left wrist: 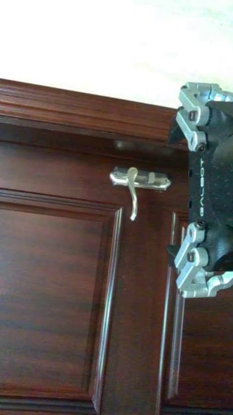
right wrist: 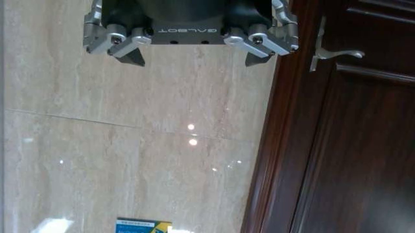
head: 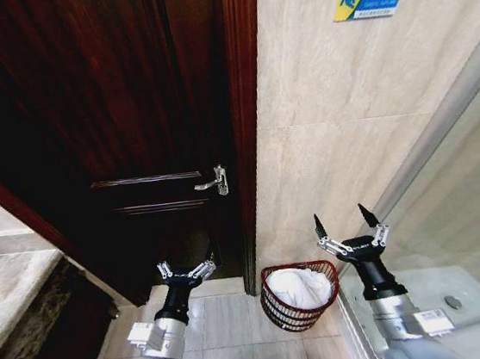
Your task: Discard the used towel into the hamper.
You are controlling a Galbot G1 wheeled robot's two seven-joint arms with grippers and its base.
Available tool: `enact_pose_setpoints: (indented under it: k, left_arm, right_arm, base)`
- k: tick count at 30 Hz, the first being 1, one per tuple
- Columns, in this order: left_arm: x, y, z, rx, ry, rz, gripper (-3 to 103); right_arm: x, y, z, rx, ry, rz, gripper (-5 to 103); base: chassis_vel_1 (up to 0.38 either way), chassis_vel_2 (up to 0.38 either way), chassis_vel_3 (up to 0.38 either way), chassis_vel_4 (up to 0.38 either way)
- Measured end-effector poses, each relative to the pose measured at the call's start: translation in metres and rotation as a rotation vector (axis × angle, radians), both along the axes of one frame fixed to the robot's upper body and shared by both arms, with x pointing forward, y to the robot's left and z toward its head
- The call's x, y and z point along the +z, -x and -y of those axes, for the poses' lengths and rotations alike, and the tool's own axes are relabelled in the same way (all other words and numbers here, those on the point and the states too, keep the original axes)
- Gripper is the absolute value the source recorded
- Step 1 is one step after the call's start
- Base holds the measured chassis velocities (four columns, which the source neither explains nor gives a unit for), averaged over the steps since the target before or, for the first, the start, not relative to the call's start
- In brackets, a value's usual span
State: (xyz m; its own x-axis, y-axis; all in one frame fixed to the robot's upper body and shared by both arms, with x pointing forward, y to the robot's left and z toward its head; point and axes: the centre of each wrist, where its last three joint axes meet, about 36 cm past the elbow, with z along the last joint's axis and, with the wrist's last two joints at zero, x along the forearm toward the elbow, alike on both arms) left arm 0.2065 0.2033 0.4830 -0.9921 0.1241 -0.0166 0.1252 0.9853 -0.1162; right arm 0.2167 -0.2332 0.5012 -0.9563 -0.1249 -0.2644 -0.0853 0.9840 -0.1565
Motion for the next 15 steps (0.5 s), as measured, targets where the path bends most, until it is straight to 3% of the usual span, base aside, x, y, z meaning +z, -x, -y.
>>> enact_pose_setpoints:
  k: [15]
  left_arm:
    - [0.0000, 0.0000, 0.0000, 0.000, 0.000, 0.000, 100]
  right_arm:
    - [0.0000, 0.0000, 0.0000, 0.000, 0.000, 0.000, 100]
  base:
    - [0.000, 0.000, 0.000, 0.000]
